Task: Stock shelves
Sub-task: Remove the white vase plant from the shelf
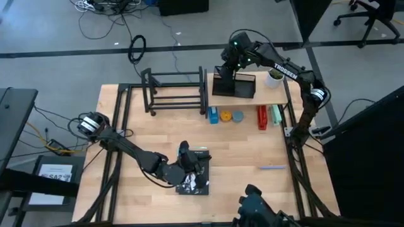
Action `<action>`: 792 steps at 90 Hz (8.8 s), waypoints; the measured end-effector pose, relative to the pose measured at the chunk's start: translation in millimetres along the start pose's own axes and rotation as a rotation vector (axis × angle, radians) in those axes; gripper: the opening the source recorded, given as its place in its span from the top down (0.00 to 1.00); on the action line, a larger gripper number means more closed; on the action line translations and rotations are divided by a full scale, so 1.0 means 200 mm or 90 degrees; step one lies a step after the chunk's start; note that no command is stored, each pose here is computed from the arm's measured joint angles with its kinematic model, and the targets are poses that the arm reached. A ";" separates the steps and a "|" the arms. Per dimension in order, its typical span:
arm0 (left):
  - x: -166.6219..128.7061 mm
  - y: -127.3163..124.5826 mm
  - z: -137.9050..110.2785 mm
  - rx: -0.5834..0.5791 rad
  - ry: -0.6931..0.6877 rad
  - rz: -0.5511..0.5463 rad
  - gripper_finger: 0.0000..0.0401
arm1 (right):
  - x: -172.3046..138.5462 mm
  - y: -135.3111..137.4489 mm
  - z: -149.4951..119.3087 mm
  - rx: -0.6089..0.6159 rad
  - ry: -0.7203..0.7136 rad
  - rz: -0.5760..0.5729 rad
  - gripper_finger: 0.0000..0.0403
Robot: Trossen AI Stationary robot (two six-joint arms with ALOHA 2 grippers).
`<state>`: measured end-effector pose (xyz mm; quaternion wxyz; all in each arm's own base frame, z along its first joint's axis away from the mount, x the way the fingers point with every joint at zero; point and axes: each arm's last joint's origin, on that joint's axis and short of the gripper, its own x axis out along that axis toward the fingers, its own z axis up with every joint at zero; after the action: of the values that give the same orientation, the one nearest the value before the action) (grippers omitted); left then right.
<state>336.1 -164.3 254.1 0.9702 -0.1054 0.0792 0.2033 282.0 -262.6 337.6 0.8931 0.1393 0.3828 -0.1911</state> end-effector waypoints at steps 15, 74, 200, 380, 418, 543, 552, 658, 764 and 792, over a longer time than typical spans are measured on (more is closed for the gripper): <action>0.00 0.00 0.00 0.000 0.000 0.000 1.00 | -0.01 -0.04 0.00 0.012 -0.022 0.060 0.61; 0.01 0.01 0.00 0.000 -0.001 0.005 1.00 | 0.15 -0.06 -0.01 0.011 0.003 0.095 0.71; 0.01 0.01 0.00 -0.001 -0.001 0.005 1.00 | -0.08 0.15 -0.06 -0.166 0.036 0.068 0.82; 0.01 0.01 0.00 0.004 0.002 0.007 1.00 | -0.18 0.29 -0.04 -0.340 0.042 0.011 0.76; 0.01 0.01 0.00 0.005 0.002 0.008 1.00 | -0.17 0.30 0.01 -0.381 0.003 -0.044 0.75; 0.02 0.01 0.00 0.003 0.002 0.008 1.00 | -0.15 0.27 0.01 -0.356 -0.001 -0.085 1.00; 0.02 0.01 0.00 0.003 0.002 0.008 1.00 | -0.20 0.29 0.03 -0.366 -0.027 -0.100 1.00; 0.02 0.01 0.00 0.002 0.001 0.008 1.00 | -0.08 0.30 -0.04 -0.510 0.019 -0.238 0.41; 0.02 0.01 0.01 -0.003 -0.002 0.007 1.00 | -0.08 0.30 -0.04 -0.428 0.014 -0.281 0.99; 0.02 0.01 0.01 -0.002 -0.002 0.007 1.00 | -0.11 0.31 -0.01 -0.449 0.003 -0.267 0.88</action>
<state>337.9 -160.6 254.3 0.9691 -0.1065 0.0778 0.2087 294.5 -202.2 357.8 0.8269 -0.2563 0.4468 -0.2257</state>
